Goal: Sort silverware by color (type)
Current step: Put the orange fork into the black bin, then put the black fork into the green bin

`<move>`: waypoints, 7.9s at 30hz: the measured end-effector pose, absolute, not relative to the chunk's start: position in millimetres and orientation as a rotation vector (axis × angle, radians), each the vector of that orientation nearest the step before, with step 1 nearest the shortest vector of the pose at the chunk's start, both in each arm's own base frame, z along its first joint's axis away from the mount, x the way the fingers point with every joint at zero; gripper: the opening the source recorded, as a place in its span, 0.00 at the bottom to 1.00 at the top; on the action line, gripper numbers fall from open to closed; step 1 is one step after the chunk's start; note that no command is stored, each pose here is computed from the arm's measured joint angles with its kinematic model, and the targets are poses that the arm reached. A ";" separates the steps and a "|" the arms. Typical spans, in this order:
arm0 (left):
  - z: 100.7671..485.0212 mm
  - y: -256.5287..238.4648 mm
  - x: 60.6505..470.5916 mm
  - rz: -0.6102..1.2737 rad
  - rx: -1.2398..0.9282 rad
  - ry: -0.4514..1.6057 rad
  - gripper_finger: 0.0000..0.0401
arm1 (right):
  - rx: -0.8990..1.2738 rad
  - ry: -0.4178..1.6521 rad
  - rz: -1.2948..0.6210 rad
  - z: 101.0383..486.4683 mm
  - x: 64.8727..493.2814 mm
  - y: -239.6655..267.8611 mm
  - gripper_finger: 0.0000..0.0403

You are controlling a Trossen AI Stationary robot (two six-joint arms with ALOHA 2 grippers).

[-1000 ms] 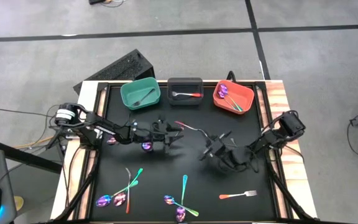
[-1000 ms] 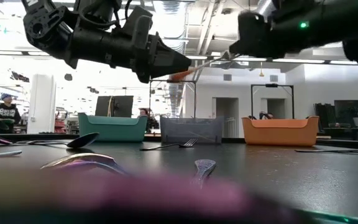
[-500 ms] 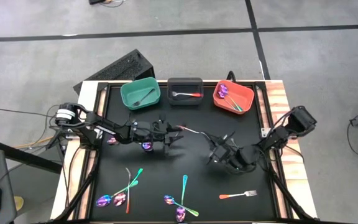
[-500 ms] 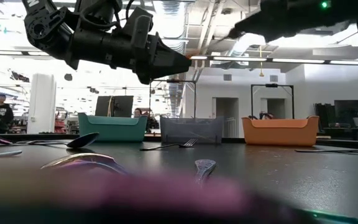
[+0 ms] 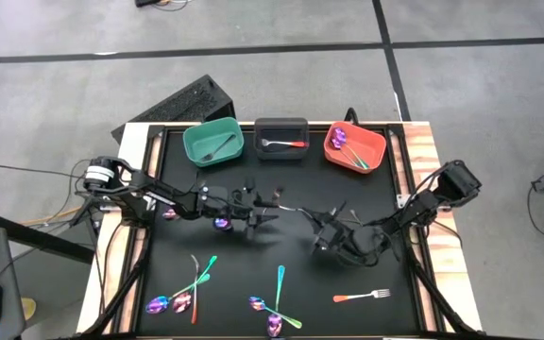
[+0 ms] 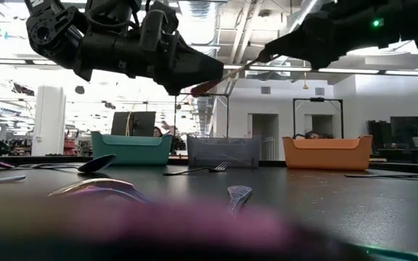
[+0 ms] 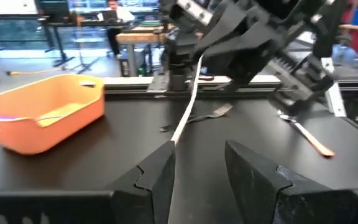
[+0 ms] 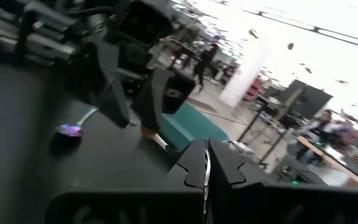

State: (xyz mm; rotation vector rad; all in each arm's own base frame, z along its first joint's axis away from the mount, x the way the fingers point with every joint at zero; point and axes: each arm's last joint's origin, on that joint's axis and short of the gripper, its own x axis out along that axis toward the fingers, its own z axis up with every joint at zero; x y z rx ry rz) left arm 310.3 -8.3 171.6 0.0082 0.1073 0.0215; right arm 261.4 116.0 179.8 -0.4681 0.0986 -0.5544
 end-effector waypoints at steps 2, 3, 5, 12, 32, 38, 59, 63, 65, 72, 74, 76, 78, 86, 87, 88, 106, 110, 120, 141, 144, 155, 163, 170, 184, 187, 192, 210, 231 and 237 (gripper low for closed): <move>173.1 -9.1 310.4 0.027 0.014 0.093 0.34 | -0.458 0.109 -0.498 175.4 263.8 114.8 0.03; 173.2 -8.9 310.4 0.031 0.021 0.093 0.34 | -0.440 0.118 -0.466 172.5 265.1 113.9 0.03; 172.5 -8.9 310.3 0.033 0.024 0.100 0.34 | -0.382 0.133 -0.392 167.5 269.7 109.4 0.03; 170.5 -9.0 310.1 0.032 0.011 0.121 0.34 | -0.292 0.305 -0.318 159.8 284.3 99.7 0.03; 160.3 -9.5 308.7 0.018 -0.010 0.232 0.34 | -0.194 0.755 -0.182 216.2 296.4 87.0 0.02; 166.2 -11.0 321.5 -0.015 0.009 0.219 0.34 | -0.135 0.843 -0.107 239.5 288.3 82.7 0.02; 132.5 -21.8 372.8 -0.105 0.043 0.374 0.34 | -0.106 0.772 -0.184 249.3 293.3 70.4 0.03; 131.2 -20.3 372.2 -0.087 0.050 0.389 0.34 | -0.102 0.756 -0.184 250.3 294.5 70.6 0.03; 131.4 -20.0 372.3 -0.075 0.052 0.386 0.33 | -0.107 0.750 -0.182 250.8 294.9 70.7 0.03; 131.6 -20.0 372.4 -0.060 0.087 0.383 0.12 | -0.106 0.727 -0.203 252.3 296.3 70.1 0.04; 132.3 -20.0 372.7 -0.056 0.081 0.377 0.04 | -0.089 0.691 -0.231 254.6 298.2 70.0 0.06; 134.8 -19.3 372.2 -0.043 0.052 0.372 0.02 | -0.058 0.634 -0.266 258.4 301.1 70.1 0.11; 141.8 -18.7 371.7 -0.028 0.034 0.349 0.02 | -0.012 0.564 -0.316 264.2 303.1 69.6 0.16; 175.2 -13.4 356.4 0.135 0.073 0.242 0.00 | -0.080 0.428 -0.606 276.0 290.6 78.6 0.31; 177.0 -12.6 353.3 0.156 0.075 0.237 0.00 | -0.083 0.422 -0.635 275.5 288.9 80.0 0.33; 178.4 -11.7 349.1 0.178 0.076 0.232 0.00 | -0.083 0.415 -0.664 275.0 287.2 81.0 0.34; 187.9 4.5 283.6 0.117 -0.164 -0.302 0.00 | 0.044 0.347 -0.690 235.5 284.6 95.1 0.44; 192.5 1.5 287.9 0.073 -0.161 -0.313 0.00 | 0.035 0.326 -0.496 234.9 302.4 92.1 0.44; 197.7 -4.0 291.7 0.044 -0.161 -0.332 0.00 | 0.141 0.245 -0.259 201.5 351.8 65.6 0.44; 175.3 5.8 296.7 0.098 -0.132 -0.097 0.00 | 0.260 0.486 -0.084 108.9 402.9 58.0 0.44; 173.9 5.8 296.8 0.100 -0.128 -0.082 0.00 | 0.198 0.510 -0.080 98.8 411.8 56.7 0.44; 159.5 9.3 296.2 0.229 -0.134 0.057 0.00 | 0.099 0.660 -0.120 92.6 422.4 51.9 0.18; 166.1 5.5 296.2 0.218 -0.113 -0.010 0.00 | 0.021 0.706 -0.056 101.3 417.6 52.9 0.03; 160.2 -3.7 275.6 0.297 0.001 -0.074 0.00 | -0.137 0.847 -0.109 125.8 398.6 48.5 0.02; 128.9 -0.4 215.9 0.500 -0.097 -0.051 0.00 | -0.329 0.827 -0.354 184.5 382.4 -5.6 0.02; 127.0 -0.2 213.2 0.500 -0.096 -0.042 0.00 | -0.451 0.778 -0.418 194.0 386.5 -24.1 0.01; 127.4 -0.5 213.3 0.491 -0.098 -0.045 0.00 | -0.586 0.750 -0.459 197.8 390.4 -59.9 0.01; 125.1 -6.5 213.5 0.452 -0.091 -0.019 0.00 | -0.404 0.626 -0.333 202.8 347.7 -203.7 0.04; 119.0 -13.2 216.5 0.333 -0.362 0.008 0.13 | 0.290 0.612 -0.296 194.4 363.4 -151.6 0.39; 124.2 -30.5 221.2 0.115 -0.445 0.019 0.21 | 0.222 0.614 -0.097 200.9 381.1 -80.2 0.34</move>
